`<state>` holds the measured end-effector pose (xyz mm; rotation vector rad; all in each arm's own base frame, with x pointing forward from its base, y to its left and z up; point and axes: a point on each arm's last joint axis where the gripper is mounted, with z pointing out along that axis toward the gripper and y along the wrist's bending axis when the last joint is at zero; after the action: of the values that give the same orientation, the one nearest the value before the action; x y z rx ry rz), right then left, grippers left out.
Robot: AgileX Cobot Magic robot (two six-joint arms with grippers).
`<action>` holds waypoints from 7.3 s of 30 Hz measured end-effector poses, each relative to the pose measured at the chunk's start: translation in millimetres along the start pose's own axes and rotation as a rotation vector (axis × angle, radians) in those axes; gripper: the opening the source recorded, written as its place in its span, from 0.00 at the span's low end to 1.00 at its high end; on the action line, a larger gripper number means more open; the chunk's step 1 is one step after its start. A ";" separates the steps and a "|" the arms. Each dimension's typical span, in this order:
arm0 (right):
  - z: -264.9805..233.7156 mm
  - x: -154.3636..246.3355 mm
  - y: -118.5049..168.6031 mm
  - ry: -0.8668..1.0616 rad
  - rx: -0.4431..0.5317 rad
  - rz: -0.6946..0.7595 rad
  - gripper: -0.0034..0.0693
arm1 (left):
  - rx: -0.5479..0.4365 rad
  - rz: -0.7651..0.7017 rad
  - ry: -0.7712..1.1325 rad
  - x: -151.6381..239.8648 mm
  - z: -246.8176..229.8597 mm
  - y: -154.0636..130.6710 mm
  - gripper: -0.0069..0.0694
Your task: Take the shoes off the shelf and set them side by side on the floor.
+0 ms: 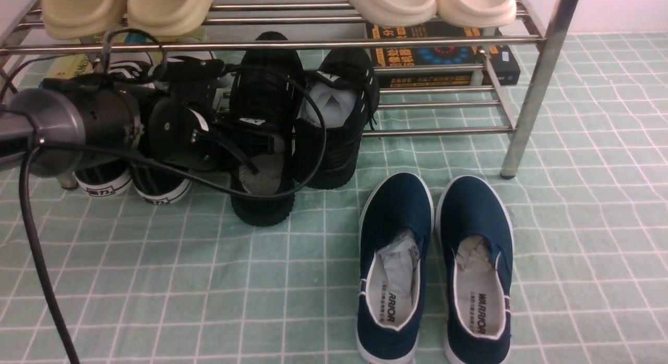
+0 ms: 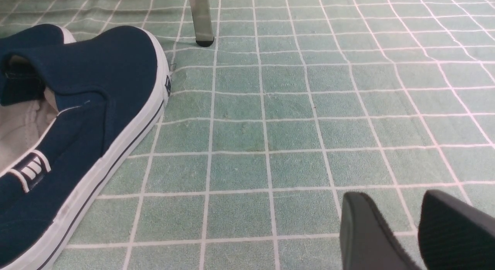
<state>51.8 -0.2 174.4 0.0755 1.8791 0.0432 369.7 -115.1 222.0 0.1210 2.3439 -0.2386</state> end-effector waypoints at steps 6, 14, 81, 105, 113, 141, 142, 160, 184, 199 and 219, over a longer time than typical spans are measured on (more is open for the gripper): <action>0.0 0.0 0.0 0.000 0.000 0.000 0.37 | 0.001 -0.019 0.007 -8.7 -31.2 -1.7 0.13; 0.0 0.0 0.0 0.000 0.000 0.000 0.37 | 0.036 -0.128 0.104 -7.9 -71.5 -6.6 0.13; 0.0 0.0 0.0 0.000 0.000 0.002 0.38 | -0.072 -0.207 0.383 83.0 -89.0 13.2 0.37; -0.3 -1.5 15.8 0.028 -0.184 0.771 0.38 | -0.259 -0.004 0.269 43.1 -212.9 28.7 0.09; -8.2 -12.6 22.5 0.071 -0.240 0.811 0.36 | -0.341 -0.092 0.286 41.0 -217.0 51.3 0.10; 78.3 -211.5 144.0 0.771 -1.070 0.113 0.06 | -0.067 -0.352 0.341 45.2 -219.3 96.3 0.11; 81.4 -211.5 159.5 0.821 -1.082 0.064 0.06 | -0.066 -0.352 0.341 45.2 -219.3 96.3 0.11; 189.9 -219.2 339.1 0.768 -0.660 -0.399 0.59 | -0.055 -0.351 0.394 49.4 -221.0 94.5 0.16; 307.9 -163.5 370.6 0.561 -0.389 -0.252 0.75 | -0.083 -0.365 0.362 47.2 -220.1 97.2 0.22; 261.6 -195.7 362.3 0.730 -0.511 -0.419 0.05 | -0.148 -0.340 0.380 49.6 -221.4 103.2 0.25; 147.2 -217.3 375.4 0.754 -0.680 -0.490 0.06 | -0.156 -0.372 0.387 50.4 -221.7 103.1 0.28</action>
<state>269.3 356.8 361.6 -0.9835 2.4676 0.4150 197.1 32.6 325.6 -0.3812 2.7491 -0.2268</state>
